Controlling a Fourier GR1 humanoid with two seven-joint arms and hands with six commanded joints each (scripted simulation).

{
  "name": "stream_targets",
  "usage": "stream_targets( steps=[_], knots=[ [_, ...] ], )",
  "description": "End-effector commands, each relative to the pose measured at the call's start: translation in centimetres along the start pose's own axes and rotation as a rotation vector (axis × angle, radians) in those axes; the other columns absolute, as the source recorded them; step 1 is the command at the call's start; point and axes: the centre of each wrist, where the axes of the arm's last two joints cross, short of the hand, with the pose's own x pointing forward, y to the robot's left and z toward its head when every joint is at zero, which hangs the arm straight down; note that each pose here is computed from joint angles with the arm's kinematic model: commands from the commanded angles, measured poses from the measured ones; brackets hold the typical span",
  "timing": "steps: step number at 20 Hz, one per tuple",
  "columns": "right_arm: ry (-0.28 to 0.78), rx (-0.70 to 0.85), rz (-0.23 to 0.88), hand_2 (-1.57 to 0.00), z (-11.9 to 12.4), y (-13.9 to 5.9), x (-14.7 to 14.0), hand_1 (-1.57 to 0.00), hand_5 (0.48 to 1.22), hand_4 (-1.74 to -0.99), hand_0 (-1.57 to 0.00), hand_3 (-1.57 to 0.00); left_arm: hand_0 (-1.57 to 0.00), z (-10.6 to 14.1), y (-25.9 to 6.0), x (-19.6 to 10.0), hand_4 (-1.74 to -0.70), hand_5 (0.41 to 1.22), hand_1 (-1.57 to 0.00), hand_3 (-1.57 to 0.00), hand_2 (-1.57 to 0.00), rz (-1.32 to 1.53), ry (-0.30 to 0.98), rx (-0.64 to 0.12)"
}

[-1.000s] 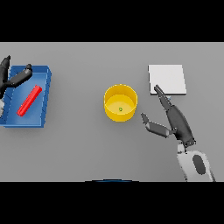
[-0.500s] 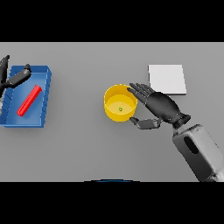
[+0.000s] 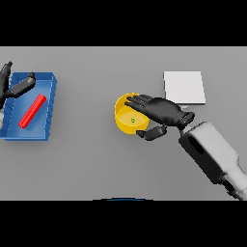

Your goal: Pick up the red beaker and tilt it to pour out 1 green nut into yellow bowl. Pick up the yellow bowl and place it on the metallic measuring scale.

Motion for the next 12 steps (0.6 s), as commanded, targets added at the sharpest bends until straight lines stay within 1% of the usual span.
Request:
stream_targets(
  steps=[1, 2, 3, 4, 7, 8, 10, 11, 12],
  knots=[
    [-0.002, 0.018, 0.001, 0.0, -0.3, -0.2, -0.3, 0.0, 0.686, -1.25, 0.0, 0.0, 0.0, 0.0, -0.1, -0.2, -0.79, 0.72, 0.0, 0.0, 0.0, 0.003, 0.007, -0.004],
    [-0.012, 0.038, 0.012, 0.0, -0.6, -0.1, -0.3, 0.0, 0.686, -1.246, 0.0, 0.0, 0.0, -0.1, 0.0, 0.0, -0.79, 0.723, 0.0, 0.0, 0.0, 0.006, 0.004, 0.0],
    [-0.016, 0.059, 0.006, 0.0, -1.1, 0.8, -0.1, 0.0, 0.685, -1.244, 0.0, 0.0, 0.0, -0.3, 0.0, -0.1, -0.8, 0.725, 0.0, 0.0, 0.0, 0.001, 0.002, -0.003],
    [-0.034, 0.071, 0.009, 0.0, -1.4, 0.8, 0.0, 0.0, 0.682, -1.243, 0.0, 0.0, 0.0, -0.4, 0.0, -0.2, -0.8, 0.729, 0.0, 0.0, 0.0, -0.003, 0.001, -0.001],
    [-0.023, 0.128, 0.034, 0.0, -2.5, 0.7, 0.3, 0.0, 0.678, -1.27, 0.0, 0.0, 0.0, -0.5, 0.1, 0.3, -0.8, 0.734, 0.0, 0.0, 0.0, -0.008, -0.003, 0.0],
    [-0.013, 0.145, 0.043, 0.0, -2.8, 0.7, 0.3, 0.0, 0.674, -1.281, 0.0, 0.0, 0.0, -0.3, -0.1, 0.1, -0.8, 0.734, 0.0, 0.0, 0.0, -0.001, -0.009, -0.005],
    [0.002, 0.175, 0.047, 0.0, -3.2, 0.8, 0.0, 0.0, 0.671, -1.295, 0.0, 0.0, 0.0, -0.2, 0.1, -0.2, -0.8, 0.735, 0.0, 0.0, 0.0, 0.004, -0.002, 0.0],
    [0.001, 0.19, 0.052, 0.0, -3.0, 1.0, -0.3, 0.0, 0.671, -1.3, 0.0, 0.0, 0.0, -0.4, 0.2, -0.3, -0.8, 0.737, 0.0, 0.0, 0.0, 0.002, -0.001, 0.004],
    [0.0, 0.195, 0.06, 0.0, -3.2, 1.1, 0.0, 0.0, 0.674, -1.303, 0.0, 0.0, 0.0, -0.4, 0.0, -0.3, -0.8, 0.738, 0.0, 0.0, 0.0, 0.001, -0.004, -0.001]
  ],
)
